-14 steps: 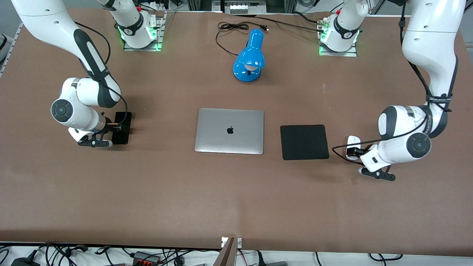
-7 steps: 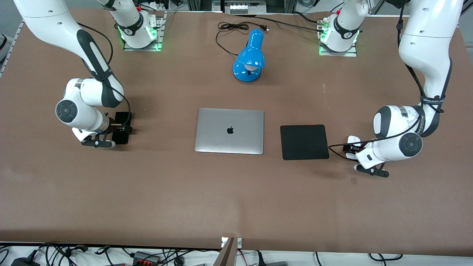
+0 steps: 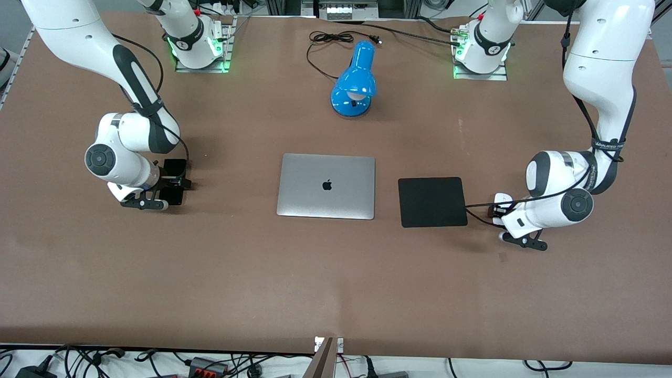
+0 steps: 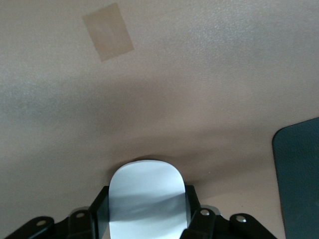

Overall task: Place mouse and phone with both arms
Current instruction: 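Grasp the phone with the right gripper while the left gripper grasps the mouse, then carry the phone toward the laptop while the left gripper sets mouse on pad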

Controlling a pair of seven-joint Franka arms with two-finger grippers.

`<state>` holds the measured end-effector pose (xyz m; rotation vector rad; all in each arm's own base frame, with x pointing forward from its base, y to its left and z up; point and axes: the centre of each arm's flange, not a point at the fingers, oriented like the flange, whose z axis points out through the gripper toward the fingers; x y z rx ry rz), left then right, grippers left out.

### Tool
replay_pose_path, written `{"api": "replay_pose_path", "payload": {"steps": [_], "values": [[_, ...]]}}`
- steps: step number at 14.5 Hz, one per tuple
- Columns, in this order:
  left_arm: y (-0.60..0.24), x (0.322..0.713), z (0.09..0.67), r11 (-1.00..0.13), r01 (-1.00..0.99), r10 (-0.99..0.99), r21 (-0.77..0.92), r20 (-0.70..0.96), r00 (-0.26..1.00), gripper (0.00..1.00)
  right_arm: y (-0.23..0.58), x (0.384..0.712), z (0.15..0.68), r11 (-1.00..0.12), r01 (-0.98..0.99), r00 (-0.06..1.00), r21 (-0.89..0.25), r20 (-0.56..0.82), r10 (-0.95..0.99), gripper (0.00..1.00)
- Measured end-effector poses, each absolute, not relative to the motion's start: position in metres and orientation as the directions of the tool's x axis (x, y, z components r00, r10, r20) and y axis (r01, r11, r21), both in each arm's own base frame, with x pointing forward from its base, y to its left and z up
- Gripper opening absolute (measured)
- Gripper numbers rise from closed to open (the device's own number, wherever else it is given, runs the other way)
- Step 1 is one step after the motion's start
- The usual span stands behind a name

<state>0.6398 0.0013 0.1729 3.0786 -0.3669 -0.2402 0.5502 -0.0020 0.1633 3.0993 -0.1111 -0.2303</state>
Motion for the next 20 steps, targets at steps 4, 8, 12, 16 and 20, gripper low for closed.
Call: {"api": "replay_pose_path", "payload": {"steps": [4, 8, 12, 16, 20], "values": [[-0.016, 0.65, 0.213, -0.964, -0.257, -0.265, 0.064, -0.181, 0.947, 0.62, -0.002, 0.551, 0.167, -0.997, -0.069, 0.987, 0.036, -0.145, -0.074, 0.81], [-0.098, 0.65, 0.251, -0.958, -0.245, -0.274, 0.149, -0.232, 0.933, 0.62, -0.002, 0.55, 0.168, -0.997, -0.07, 0.986, 0.036, -0.151, -0.075, 0.8], [-0.158, 0.637, 0.218, -0.962, -0.228, -0.261, 0.152, -0.255, 0.931, 0.62, 0.014, 0.555, 0.173, -0.999, -0.045, 0.989, 0.025, -0.142, -0.048, 0.8], [-0.158, 0.638, 0.188, -0.969, -0.195, -0.229, 0.152, -0.257, 0.939, 0.76, 0.071, 0.575, 0.199, -0.999, -0.042, 0.991, -0.006, -0.125, -0.041, 0.8], [-0.109, 0.66, 0.257, -0.981, -0.131, -0.167, 0.142, -0.276, 0.947, 1.0, 0.174, 0.574, 0.219, -0.995, -0.096, 0.991, -0.022, -0.093, -0.094, 0.8]]}}
